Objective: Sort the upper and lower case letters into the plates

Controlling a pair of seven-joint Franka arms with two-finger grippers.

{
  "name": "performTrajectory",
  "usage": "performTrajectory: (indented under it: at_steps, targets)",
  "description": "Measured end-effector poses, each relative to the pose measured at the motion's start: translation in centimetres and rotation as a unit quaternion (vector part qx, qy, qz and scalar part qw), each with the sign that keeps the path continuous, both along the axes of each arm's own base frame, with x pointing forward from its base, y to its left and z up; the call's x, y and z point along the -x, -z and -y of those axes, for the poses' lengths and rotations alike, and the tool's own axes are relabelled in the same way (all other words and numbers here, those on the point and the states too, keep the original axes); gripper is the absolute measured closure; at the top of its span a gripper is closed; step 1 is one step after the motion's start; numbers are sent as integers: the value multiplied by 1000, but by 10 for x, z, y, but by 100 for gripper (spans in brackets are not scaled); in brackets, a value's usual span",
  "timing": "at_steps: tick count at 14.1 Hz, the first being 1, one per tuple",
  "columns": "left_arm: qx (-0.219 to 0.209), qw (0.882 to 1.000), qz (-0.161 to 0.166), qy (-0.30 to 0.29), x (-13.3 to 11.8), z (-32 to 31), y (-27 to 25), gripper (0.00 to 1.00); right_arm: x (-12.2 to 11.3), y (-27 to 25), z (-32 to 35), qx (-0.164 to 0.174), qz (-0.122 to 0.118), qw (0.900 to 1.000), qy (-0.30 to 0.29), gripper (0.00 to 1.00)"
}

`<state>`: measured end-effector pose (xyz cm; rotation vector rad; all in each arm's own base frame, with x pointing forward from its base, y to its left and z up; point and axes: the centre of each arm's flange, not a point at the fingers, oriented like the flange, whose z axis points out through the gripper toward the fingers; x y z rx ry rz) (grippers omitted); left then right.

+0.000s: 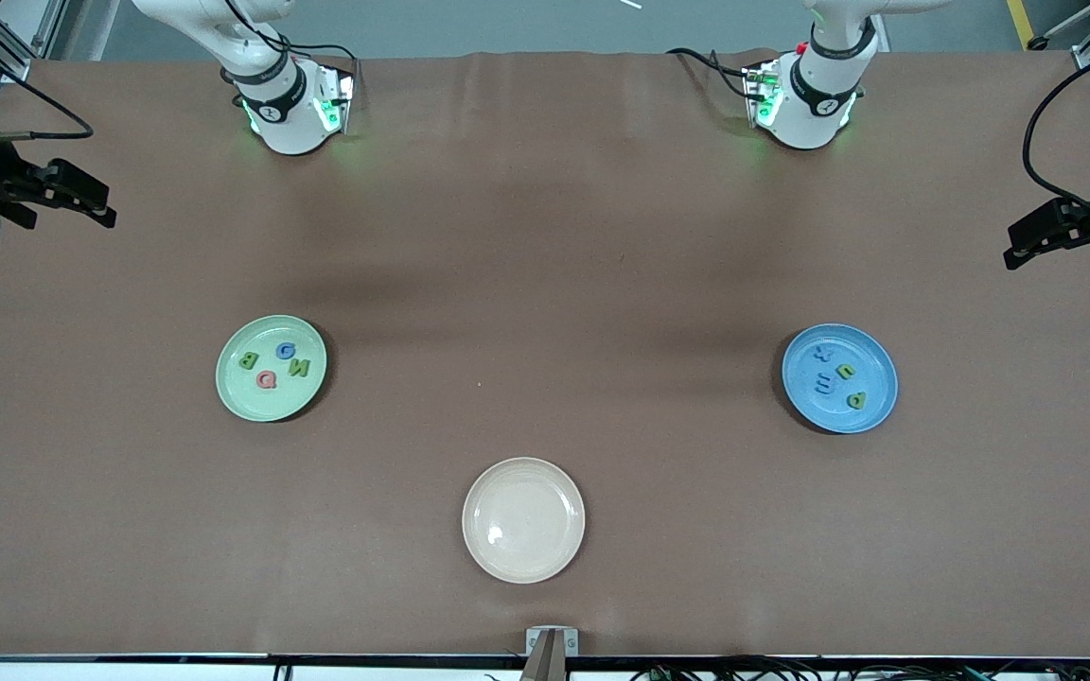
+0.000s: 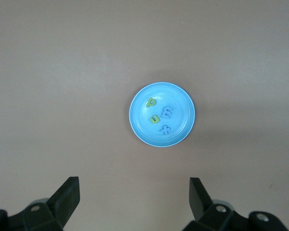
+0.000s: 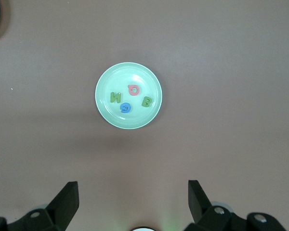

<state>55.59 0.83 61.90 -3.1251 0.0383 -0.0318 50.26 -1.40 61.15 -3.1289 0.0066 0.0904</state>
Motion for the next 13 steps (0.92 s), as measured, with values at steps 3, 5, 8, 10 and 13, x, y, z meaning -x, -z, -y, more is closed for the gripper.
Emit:
performTrajectory:
  at_steps: [3,5,8,10,13]
  targets:
    - [0,1000,2,6,1,7,-1,0,0,0,0,0,0,1000,0,0]
    - [0,1000,8,5,2,7,-6,0,0,0,0,0,0,1000,1,0]
    - [0,1000,13,5,4,7,-11,0,0,0,0,0,0,1000,1,0]
    - [0,1000,19,6,3,8,-14,0,0,0,0,0,0,1000,1,0]
    - [0,1000,21,6,3,8,-16,0,0,0,0,0,0,1000,1,0]
